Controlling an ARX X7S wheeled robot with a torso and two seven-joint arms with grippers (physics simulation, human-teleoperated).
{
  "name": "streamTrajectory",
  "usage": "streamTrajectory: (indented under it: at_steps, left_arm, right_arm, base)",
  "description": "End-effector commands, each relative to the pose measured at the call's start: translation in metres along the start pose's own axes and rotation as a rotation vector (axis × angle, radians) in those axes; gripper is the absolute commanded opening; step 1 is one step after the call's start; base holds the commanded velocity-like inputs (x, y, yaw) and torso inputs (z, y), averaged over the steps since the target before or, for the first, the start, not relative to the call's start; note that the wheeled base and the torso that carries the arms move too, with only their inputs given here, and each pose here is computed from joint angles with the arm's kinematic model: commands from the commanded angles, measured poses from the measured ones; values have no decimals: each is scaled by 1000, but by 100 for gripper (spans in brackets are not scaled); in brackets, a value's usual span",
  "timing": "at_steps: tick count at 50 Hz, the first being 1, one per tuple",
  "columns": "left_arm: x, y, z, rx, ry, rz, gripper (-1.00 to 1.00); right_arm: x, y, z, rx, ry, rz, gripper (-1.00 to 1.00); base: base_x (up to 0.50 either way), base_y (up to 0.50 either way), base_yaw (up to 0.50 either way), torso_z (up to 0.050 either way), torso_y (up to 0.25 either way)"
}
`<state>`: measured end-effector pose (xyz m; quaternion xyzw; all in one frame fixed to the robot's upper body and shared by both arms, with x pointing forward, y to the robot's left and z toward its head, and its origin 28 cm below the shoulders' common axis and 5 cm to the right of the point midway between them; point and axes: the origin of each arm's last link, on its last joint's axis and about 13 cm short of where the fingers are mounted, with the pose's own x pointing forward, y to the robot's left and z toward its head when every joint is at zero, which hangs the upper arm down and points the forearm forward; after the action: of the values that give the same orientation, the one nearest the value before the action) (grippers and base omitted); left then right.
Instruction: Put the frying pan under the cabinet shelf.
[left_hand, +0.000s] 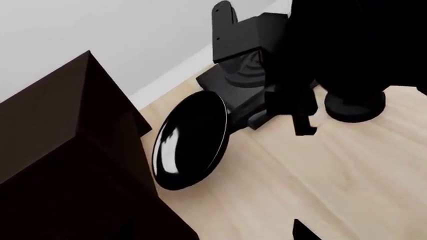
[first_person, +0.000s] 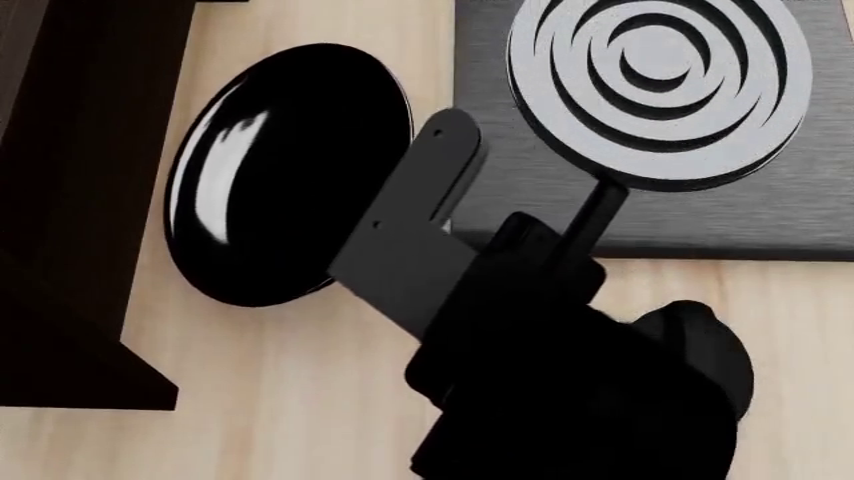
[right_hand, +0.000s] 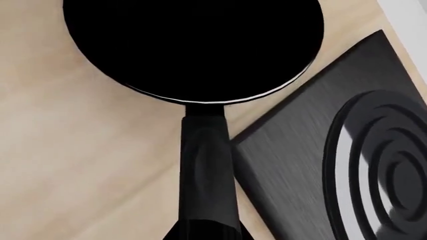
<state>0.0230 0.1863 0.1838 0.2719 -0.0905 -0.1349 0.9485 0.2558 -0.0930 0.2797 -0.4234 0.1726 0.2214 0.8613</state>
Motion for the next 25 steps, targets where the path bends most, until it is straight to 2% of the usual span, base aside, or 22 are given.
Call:
streamTrajectory:
  at_steps: [1,25]
  left_arm:
    - [1,0,0,0,4,2,100]
    - [1,0,0,-2,10,4,100]
  right_arm:
    - [8,8,6,-12,-3,75,-100]
    - [28,33,14,-11,16,209,-100]
  base:
    - [0,3,3,0,0]
    - [0,2,3,0,0]
